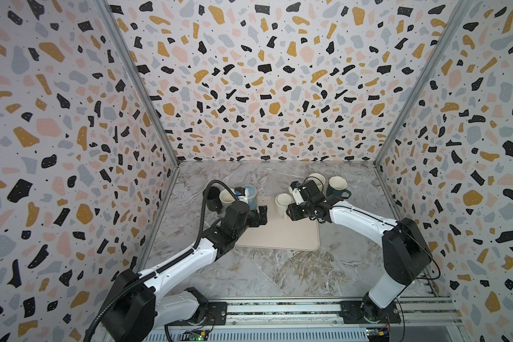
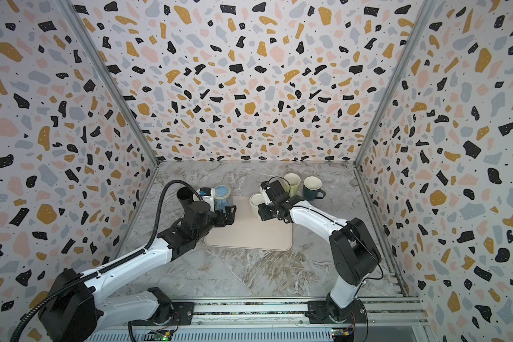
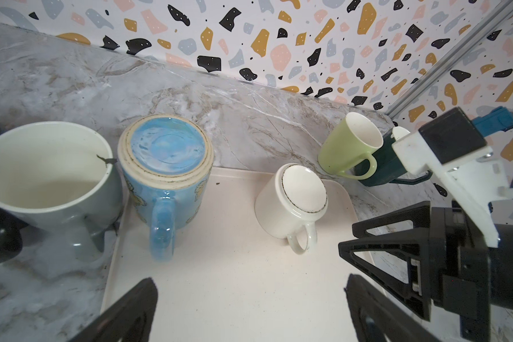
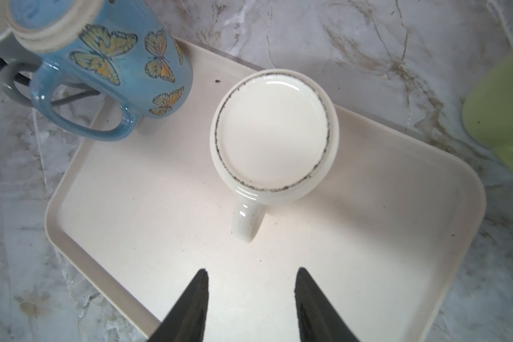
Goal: Turn the mug right side up
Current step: Place the mug at the top-right of the table, then pick up the mug from the tray.
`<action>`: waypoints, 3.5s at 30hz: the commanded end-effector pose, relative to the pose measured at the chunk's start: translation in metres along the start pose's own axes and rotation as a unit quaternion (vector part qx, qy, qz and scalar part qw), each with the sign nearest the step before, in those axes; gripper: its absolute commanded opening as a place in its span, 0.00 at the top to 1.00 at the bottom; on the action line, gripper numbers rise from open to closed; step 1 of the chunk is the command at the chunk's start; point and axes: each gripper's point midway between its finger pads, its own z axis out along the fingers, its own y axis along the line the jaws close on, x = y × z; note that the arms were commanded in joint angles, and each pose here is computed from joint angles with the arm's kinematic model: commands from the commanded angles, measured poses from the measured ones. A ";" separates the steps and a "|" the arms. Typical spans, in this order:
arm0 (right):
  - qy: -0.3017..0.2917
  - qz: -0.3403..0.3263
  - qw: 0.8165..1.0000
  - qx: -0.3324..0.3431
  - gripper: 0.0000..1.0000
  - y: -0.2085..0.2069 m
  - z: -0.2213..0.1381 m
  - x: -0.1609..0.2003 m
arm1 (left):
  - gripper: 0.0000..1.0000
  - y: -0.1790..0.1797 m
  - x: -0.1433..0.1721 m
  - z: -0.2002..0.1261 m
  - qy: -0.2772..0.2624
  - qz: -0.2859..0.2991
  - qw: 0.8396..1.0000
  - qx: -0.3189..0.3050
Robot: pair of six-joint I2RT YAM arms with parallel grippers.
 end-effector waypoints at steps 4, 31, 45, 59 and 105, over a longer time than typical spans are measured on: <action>0.001 0.000 1.000 -0.010 0.53 0.009 0.011 -0.008 | 0.00 0.000 -0.009 -0.004 -0.023 -0.005 1.000 0.004; 0.052 -0.055 0.994 0.081 0.67 -0.010 0.031 0.000 | 0.00 0.004 -0.005 -0.004 -0.023 -0.003 1.000 0.003; 0.060 -0.059 0.993 0.083 0.68 -0.008 0.041 -0.011 | 0.00 0.002 -0.002 -0.003 -0.018 -0.005 1.000 0.008; 0.061 -0.062 0.991 0.098 0.70 -0.011 0.045 -0.019 | 0.00 0.002 -0.002 -0.003 -0.019 -0.004 1.000 0.009; 0.061 -0.061 0.991 0.100 0.83 -0.012 0.054 -0.021 | 0.00 0.015 -0.005 -0.002 -0.029 -0.022 0.999 -0.012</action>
